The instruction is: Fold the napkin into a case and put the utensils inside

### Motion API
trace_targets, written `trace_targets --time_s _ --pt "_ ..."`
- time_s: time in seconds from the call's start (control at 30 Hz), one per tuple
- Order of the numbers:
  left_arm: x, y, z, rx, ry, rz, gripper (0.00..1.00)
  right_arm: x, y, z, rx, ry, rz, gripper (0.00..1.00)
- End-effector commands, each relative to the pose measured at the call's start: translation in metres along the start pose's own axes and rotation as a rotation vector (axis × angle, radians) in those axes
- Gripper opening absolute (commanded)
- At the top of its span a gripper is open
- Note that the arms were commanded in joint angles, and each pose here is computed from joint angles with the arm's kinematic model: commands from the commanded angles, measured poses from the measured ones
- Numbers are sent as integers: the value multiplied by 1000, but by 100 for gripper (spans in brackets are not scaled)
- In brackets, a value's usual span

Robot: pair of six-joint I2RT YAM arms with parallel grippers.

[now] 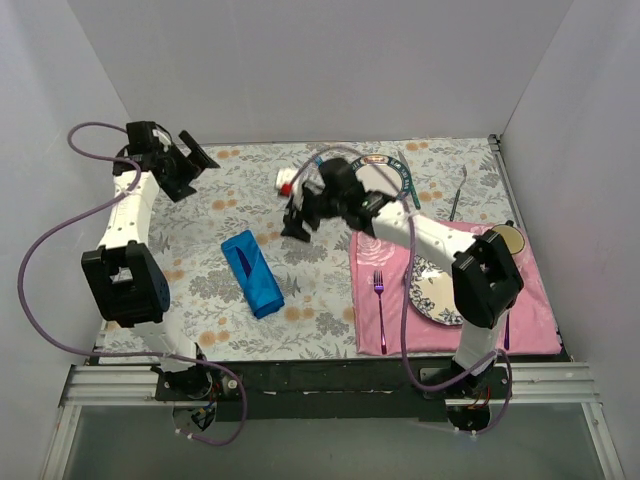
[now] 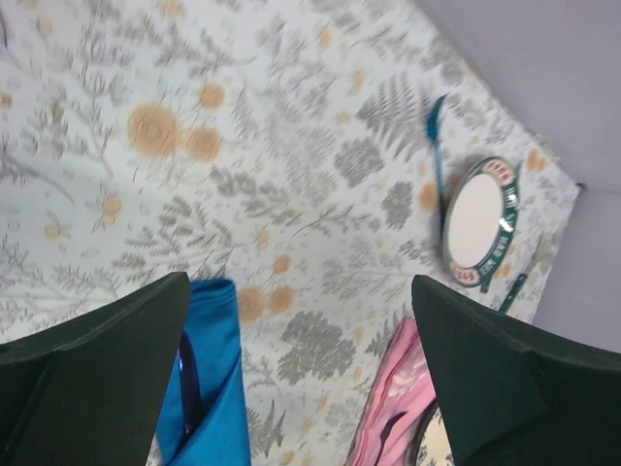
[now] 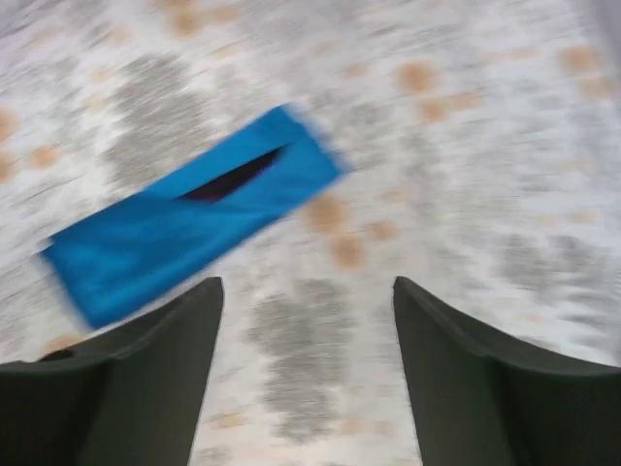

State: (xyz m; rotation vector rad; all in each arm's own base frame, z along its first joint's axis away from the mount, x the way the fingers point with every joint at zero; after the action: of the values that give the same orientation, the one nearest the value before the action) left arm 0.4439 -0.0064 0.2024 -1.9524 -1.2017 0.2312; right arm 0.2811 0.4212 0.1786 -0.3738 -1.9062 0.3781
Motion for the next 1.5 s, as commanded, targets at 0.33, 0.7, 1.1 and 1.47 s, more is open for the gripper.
trace_targets --time_s 0.33,0.7,1.1,1.47 --pt "30 -49 -47 -207 81 -190 98 -112 -60 -269 -523 469 7 94" --pt "26 -34 -18 -100 -7 -149 98 -169 -32 -273 -599 523 8 94" --pt "32 -26 -18 -76 -33 -145 98 -214 -17 -269 -654 586 60 94" --pt "36 -24 -9 -50 -40 -140 98 -233 0 -259 -641 610 83 94"
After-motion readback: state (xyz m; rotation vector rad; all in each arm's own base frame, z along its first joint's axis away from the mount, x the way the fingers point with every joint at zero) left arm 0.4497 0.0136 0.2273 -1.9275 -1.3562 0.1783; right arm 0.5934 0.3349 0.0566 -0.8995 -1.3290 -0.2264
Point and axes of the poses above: each gripper's point midway between its finger pads, its own y axis out along the fingers, its own z axis along the line the jaws close on, x = y × z, the point moved 1 cm from there along -y, back along the fingers, and after that the axes turned 15 degrees about -y, right-handed, at the moved point
